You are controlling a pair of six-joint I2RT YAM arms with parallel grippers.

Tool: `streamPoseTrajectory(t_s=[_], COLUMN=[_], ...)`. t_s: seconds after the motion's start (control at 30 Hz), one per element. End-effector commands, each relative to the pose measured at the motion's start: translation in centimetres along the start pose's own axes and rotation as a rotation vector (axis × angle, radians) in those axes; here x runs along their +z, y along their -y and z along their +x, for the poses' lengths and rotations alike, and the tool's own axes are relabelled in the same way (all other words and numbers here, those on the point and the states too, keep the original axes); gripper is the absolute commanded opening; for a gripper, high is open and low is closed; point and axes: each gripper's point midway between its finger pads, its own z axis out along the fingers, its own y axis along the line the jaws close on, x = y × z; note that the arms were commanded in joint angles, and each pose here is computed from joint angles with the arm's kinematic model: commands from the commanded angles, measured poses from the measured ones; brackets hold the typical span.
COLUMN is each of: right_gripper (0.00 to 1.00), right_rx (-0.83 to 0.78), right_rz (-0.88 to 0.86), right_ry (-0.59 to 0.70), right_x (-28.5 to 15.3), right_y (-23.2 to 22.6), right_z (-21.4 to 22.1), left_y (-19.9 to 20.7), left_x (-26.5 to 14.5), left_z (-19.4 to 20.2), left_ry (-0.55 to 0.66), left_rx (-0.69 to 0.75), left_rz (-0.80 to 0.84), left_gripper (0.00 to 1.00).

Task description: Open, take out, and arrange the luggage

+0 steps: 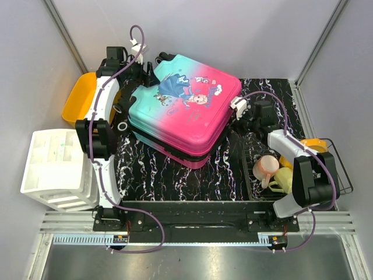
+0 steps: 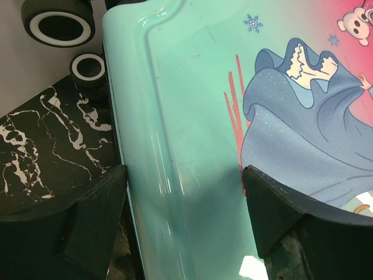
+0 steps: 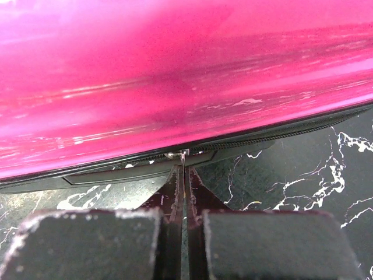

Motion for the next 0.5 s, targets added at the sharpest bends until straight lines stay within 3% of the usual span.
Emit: streamPoseTrajectory(t_s=[0.0,0.2,0.33,0.47], right_gripper=[0.0,0.0,0.0,0.0], right_rx=[-0.088,-0.076,-0.078,-0.082], right_rz=[0.109,0.077,0.058,0.061], right_ry=[0.214,0.237,0.251,0.261], right_x=[-0.9,0.7,1.1,0.6], right_y=[4.0,4.0,3.5,3.1], right_z=[-7.0,-7.2,-7.7,-8.2], left_y=[0.7,0.6,0.8,-0.1], left_x=[3.7,1.3,-3.0,-8.4], left_z=[13.9,9.5,5.2,4.8], left_ry=[-0.387,-0.276,-0.171,-0.058], left_rx=[-0.086,-0.093,-0.168,-0.444], left_rz=[0.069,0.059,-0.024,-0.159], left_gripper=[0.83,0.96,0.99,0.99])
